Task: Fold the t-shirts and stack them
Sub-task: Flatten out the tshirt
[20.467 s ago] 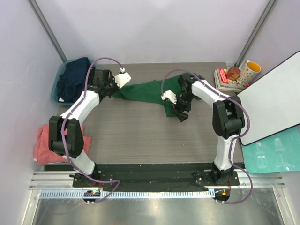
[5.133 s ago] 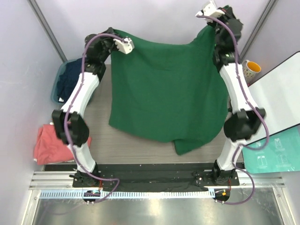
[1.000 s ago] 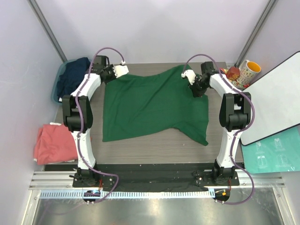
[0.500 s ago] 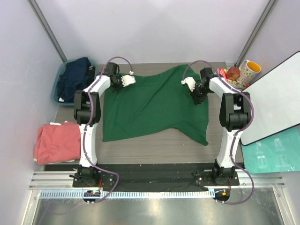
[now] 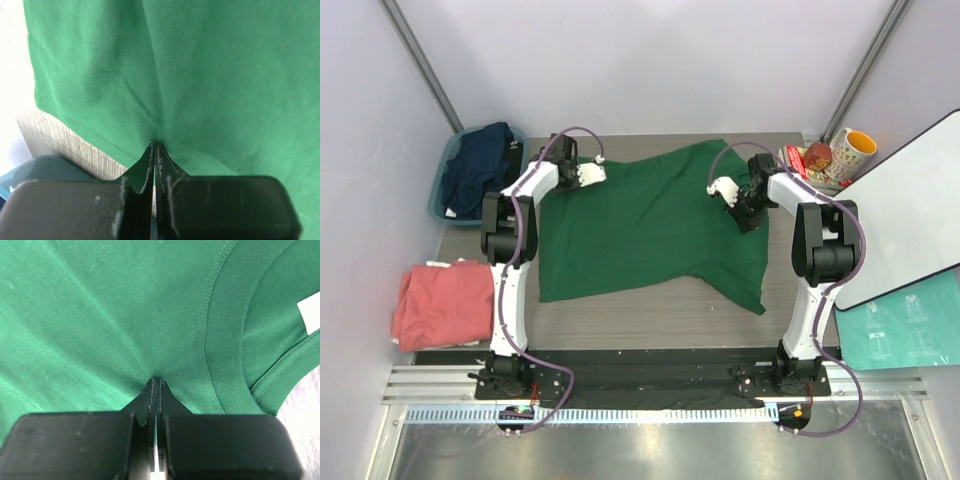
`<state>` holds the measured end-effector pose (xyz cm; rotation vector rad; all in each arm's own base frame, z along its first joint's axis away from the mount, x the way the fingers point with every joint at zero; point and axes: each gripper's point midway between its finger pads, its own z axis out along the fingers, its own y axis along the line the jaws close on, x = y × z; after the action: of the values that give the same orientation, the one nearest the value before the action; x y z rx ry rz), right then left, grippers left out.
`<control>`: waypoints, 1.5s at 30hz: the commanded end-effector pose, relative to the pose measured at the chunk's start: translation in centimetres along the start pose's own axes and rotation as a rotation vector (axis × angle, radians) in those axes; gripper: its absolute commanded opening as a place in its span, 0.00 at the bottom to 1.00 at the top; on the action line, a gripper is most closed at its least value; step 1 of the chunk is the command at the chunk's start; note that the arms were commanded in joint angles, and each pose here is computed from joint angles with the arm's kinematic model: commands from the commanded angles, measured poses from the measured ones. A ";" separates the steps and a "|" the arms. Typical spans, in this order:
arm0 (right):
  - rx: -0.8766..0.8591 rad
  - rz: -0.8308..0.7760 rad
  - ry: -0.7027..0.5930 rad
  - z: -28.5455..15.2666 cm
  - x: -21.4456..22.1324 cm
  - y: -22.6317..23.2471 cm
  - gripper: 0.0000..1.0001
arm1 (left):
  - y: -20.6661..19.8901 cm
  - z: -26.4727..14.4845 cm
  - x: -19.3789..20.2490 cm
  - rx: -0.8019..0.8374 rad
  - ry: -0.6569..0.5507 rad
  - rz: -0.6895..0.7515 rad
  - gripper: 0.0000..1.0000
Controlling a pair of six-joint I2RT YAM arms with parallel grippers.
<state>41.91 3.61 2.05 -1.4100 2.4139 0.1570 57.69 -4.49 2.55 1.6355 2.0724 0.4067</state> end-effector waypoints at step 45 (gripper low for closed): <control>0.463 0.121 -0.319 0.0 -13.0 -19.3 0.01 | 10.4 -2.7 -6.4 -0.356 -0.252 -0.111 0.00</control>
<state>62.15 4.55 3.93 -1.0055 2.1963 -0.0718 60.97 -8.05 5.07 1.4100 1.9496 0.3285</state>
